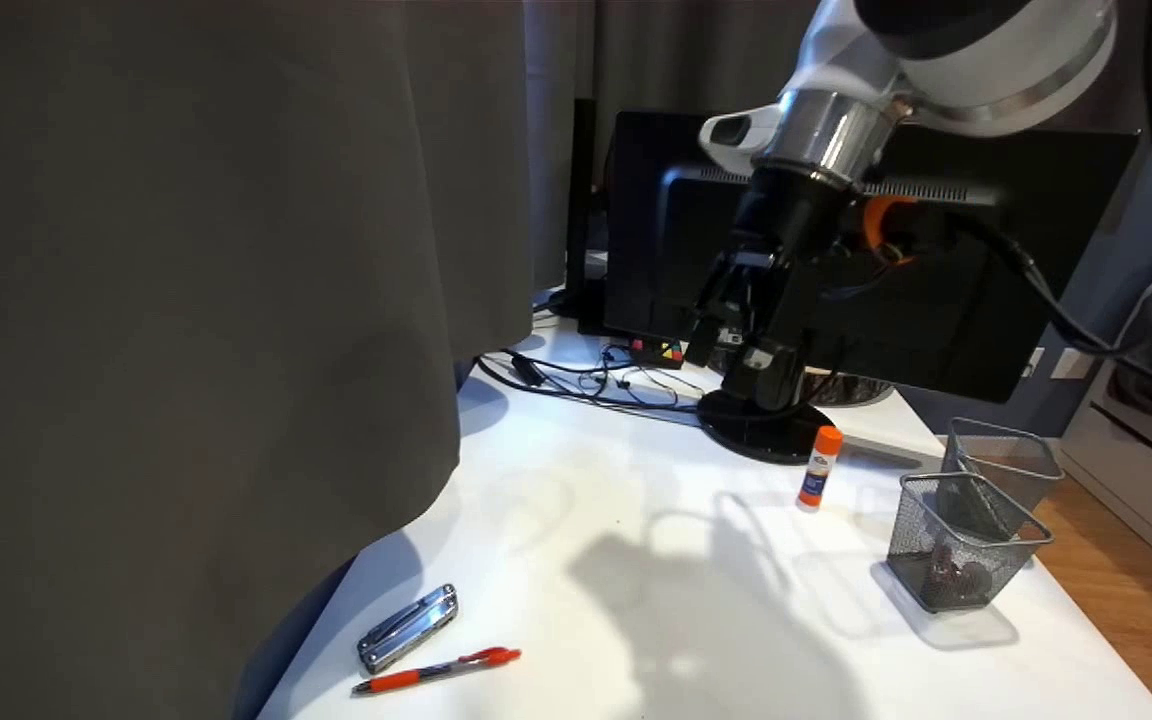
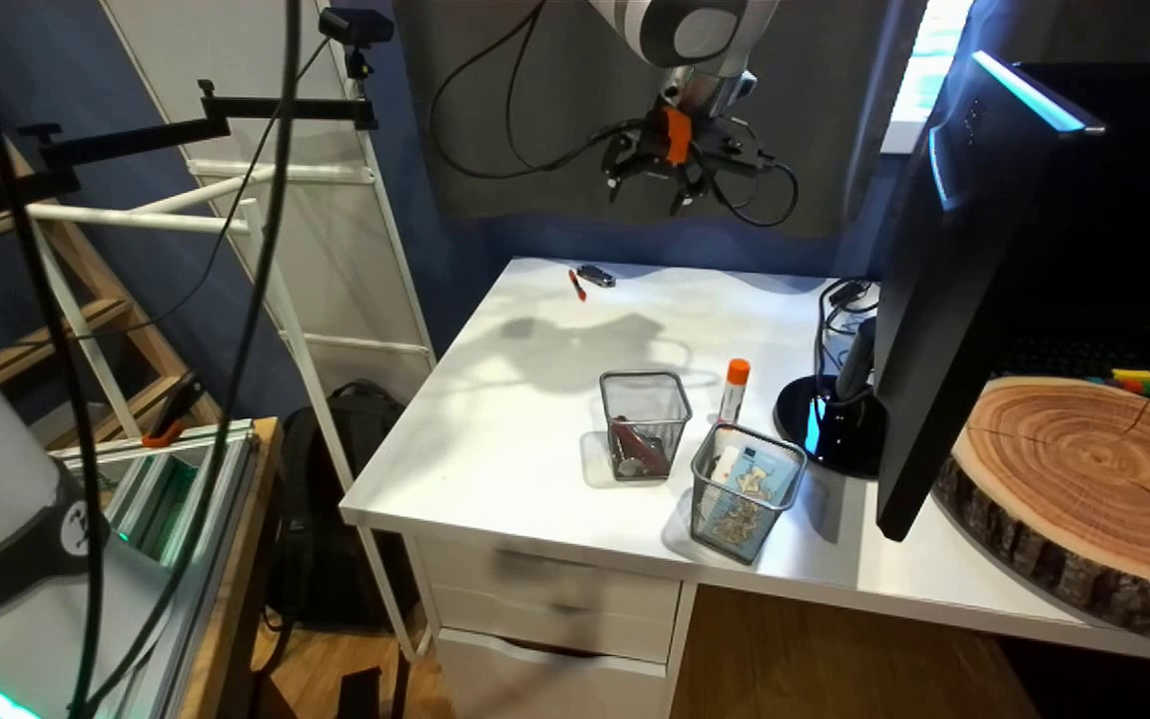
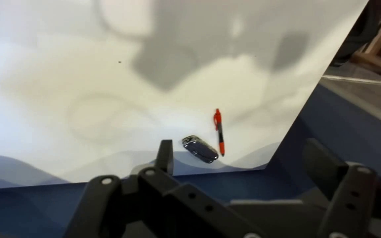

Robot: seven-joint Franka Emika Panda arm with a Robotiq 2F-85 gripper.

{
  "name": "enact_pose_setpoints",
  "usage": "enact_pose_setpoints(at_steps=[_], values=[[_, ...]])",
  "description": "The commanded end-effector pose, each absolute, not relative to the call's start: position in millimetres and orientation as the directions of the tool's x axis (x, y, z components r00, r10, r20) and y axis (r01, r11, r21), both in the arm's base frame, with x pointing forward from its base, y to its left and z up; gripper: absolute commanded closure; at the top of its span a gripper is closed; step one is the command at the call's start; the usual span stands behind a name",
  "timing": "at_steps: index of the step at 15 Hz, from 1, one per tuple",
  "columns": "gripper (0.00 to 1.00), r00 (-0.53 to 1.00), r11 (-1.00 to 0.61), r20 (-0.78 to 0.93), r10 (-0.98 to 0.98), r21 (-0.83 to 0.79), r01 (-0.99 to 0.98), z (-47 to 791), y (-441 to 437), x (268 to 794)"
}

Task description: Put the pen in the basket on the left

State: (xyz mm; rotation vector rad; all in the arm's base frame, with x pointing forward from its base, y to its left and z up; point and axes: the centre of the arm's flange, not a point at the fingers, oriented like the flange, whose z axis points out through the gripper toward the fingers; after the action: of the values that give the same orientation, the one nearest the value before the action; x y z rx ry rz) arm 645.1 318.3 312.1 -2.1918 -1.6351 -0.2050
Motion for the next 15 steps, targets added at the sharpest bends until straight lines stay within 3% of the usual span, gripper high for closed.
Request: enact_pose_setpoints(at_steps=[1,3,4,6,10,15], values=[[0.00,0.176,-0.079,0.295,0.939,-0.313,0.946,291,388,692],[0.00,0.098,0.000,0.255,0.962,-0.359,0.933,278,409,691],[0.00,0.177,-0.080,0.270,0.946,-0.334,0.939,277,369,634],[0.00,0.167,-0.068,0.268,0.949,-0.343,0.937,269,378,631],[0.00,0.123,-0.052,0.214,0.969,-0.310,0.949,252,403,665],[0.00,-0.107,0.125,0.172,0.979,-0.095,0.988,239,474,692]])
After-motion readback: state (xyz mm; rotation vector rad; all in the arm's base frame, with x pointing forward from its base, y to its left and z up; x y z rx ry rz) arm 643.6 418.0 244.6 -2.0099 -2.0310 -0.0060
